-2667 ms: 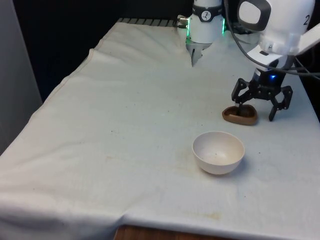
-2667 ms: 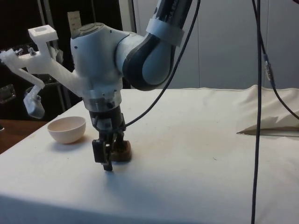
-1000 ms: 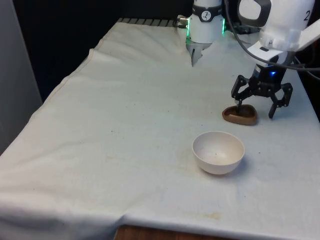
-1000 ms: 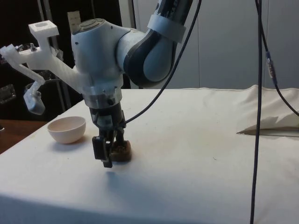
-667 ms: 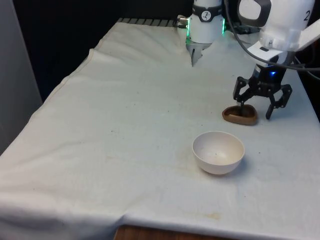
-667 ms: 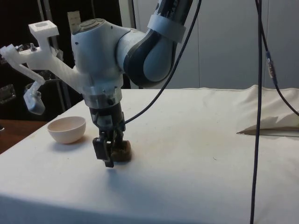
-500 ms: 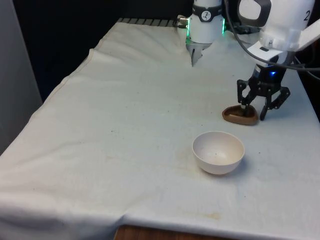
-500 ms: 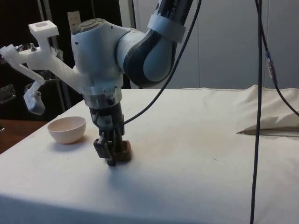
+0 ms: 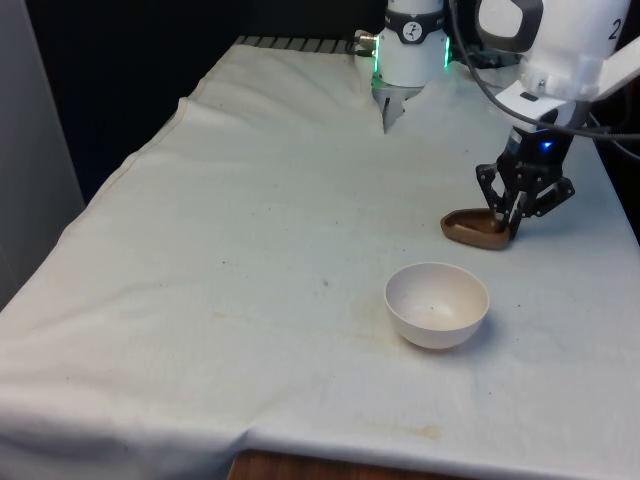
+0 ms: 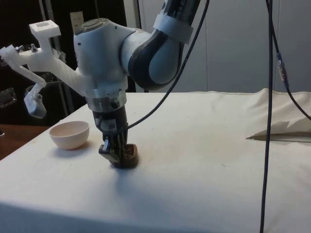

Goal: Pour the coffee beans from the cup into the bowl.

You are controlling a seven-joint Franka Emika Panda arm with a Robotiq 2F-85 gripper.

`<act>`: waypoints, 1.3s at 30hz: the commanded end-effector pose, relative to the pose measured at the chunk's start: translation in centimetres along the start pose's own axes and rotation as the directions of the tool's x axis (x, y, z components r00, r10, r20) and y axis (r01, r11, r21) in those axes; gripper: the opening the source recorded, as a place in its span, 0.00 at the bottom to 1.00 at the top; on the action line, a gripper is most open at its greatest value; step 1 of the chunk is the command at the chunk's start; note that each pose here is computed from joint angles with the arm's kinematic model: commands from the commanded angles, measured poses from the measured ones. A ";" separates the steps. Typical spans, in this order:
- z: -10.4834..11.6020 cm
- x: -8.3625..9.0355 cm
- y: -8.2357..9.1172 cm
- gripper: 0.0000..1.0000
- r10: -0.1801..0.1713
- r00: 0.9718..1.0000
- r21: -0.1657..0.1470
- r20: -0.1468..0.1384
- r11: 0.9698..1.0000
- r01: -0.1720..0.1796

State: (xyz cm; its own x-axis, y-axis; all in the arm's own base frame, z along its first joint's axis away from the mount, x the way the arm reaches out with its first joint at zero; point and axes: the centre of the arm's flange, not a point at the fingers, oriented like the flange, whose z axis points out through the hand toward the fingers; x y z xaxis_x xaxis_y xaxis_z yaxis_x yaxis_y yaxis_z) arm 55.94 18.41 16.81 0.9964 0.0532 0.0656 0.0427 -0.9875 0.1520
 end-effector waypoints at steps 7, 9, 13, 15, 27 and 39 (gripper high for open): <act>-0.1 0.1 0.0 0.00 0.001 1.000 0.000 -0.002 1.000 -0.001; -0.3 0.2 0.0 0.00 0.002 1.000 0.008 -0.004 1.000 -0.002; -1.2 0.4 0.1 0.00 0.001 1.000 0.002 -0.009 1.000 -0.001; -1.2 0.5 0.2 0.00 0.003 1.000 -0.005 -0.018 1.000 -0.003; -4.2 2.1 0.9 0.00 0.014 0.999 -0.020 -0.031 1.000 -0.015; -6.2 4.3 1.7 0.00 0.030 0.998 -0.052 -0.051 0.998 -0.033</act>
State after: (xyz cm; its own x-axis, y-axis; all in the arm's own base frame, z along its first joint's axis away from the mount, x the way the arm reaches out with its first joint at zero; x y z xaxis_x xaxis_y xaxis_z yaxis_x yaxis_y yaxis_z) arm 60.02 17.81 23.65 0.9922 0.0300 0.1208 0.0049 -0.9792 0.2029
